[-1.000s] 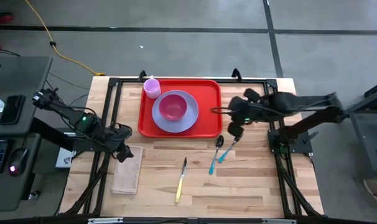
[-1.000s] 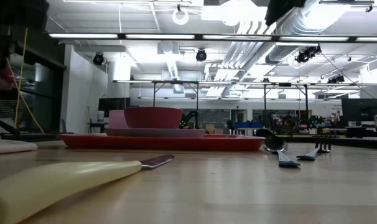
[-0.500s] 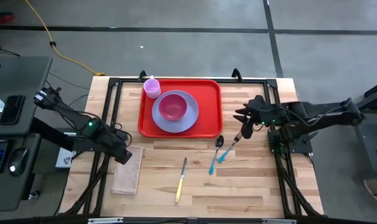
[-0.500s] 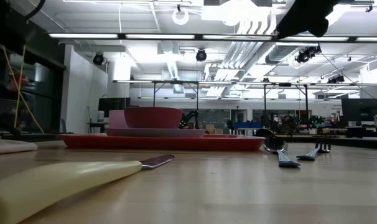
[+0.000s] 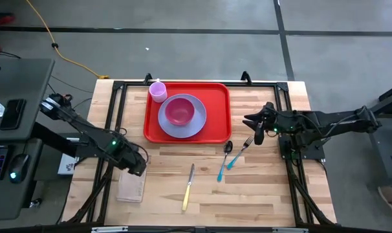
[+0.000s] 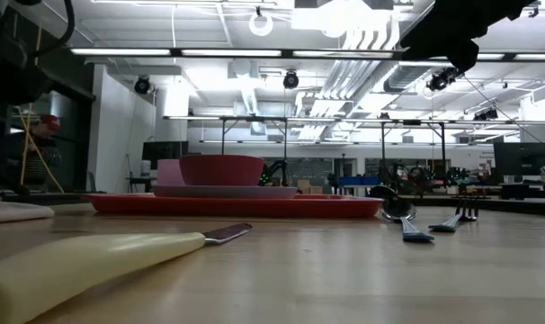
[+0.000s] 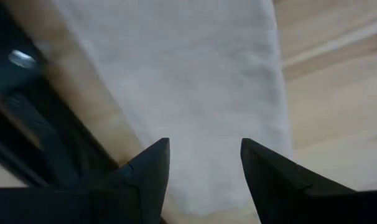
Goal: Set up tray
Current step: Put the brown napkin on the red serving tray
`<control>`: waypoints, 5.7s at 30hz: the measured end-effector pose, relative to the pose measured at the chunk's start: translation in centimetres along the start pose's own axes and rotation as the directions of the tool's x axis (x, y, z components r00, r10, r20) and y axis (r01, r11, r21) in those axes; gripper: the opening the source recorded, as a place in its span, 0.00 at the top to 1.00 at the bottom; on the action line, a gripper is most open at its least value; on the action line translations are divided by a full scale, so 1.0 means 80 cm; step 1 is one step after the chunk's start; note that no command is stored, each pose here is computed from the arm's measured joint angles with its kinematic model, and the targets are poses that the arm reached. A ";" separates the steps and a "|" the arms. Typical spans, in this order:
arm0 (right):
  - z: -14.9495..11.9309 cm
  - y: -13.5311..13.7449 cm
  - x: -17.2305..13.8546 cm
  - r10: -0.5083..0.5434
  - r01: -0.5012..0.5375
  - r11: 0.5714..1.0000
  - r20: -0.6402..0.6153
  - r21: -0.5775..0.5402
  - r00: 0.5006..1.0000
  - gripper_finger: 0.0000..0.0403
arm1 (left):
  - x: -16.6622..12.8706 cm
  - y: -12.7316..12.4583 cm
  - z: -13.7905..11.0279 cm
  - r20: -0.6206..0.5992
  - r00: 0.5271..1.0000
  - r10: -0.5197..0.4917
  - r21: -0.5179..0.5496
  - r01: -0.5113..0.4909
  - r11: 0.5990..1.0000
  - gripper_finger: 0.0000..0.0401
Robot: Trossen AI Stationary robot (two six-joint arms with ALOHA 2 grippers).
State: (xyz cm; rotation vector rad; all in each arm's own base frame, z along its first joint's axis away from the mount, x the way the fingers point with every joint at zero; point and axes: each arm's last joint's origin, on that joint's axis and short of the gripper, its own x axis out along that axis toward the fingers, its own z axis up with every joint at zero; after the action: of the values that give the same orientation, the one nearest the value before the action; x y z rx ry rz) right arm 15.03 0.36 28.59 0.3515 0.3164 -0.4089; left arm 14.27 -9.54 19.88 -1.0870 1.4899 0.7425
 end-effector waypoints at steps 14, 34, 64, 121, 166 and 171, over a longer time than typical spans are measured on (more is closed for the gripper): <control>0.000 0.000 0.000 0.005 -0.005 1.000 -0.003 0.001 1.000 0.74 | 0.026 -0.042 0.000 0.025 0.989 -0.143 -0.129 0.145 0.981 0.43; -0.002 0.003 0.000 0.087 -0.088 0.996 -0.049 -0.026 0.995 0.74 | 0.094 -0.064 0.010 0.027 0.998 0.060 -0.320 -0.048 0.946 0.43; -0.003 0.002 0.000 0.061 -0.064 0.996 -0.044 -0.057 0.997 0.74 | 0.087 -0.094 0.021 0.102 0.995 0.022 -0.320 0.012 0.947 0.78; -0.068 0.082 0.184 0.468 -0.328 0.771 -0.138 0.546 0.873 0.74 | 0.020 -0.129 0.063 0.242 0.883 -0.403 0.121 0.384 0.915 0.97; -0.057 0.098 0.279 0.346 -0.128 0.760 -0.230 0.637 0.909 0.48 | 0.010 -0.139 0.064 0.307 0.812 -0.496 0.222 0.445 0.867 0.95; -0.065 0.097 0.285 0.341 -0.101 0.752 -0.253 0.651 0.905 0.48 | 0.010 -0.139 0.064 0.307 0.813 -0.494 0.225 0.442 0.868 0.96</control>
State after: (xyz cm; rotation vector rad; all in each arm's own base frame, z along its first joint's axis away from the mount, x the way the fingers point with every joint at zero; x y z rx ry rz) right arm 37.09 1.59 17.65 1.1294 0.4871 -0.1927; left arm 26.51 -9.41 19.19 -1.0846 0.8935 0.4399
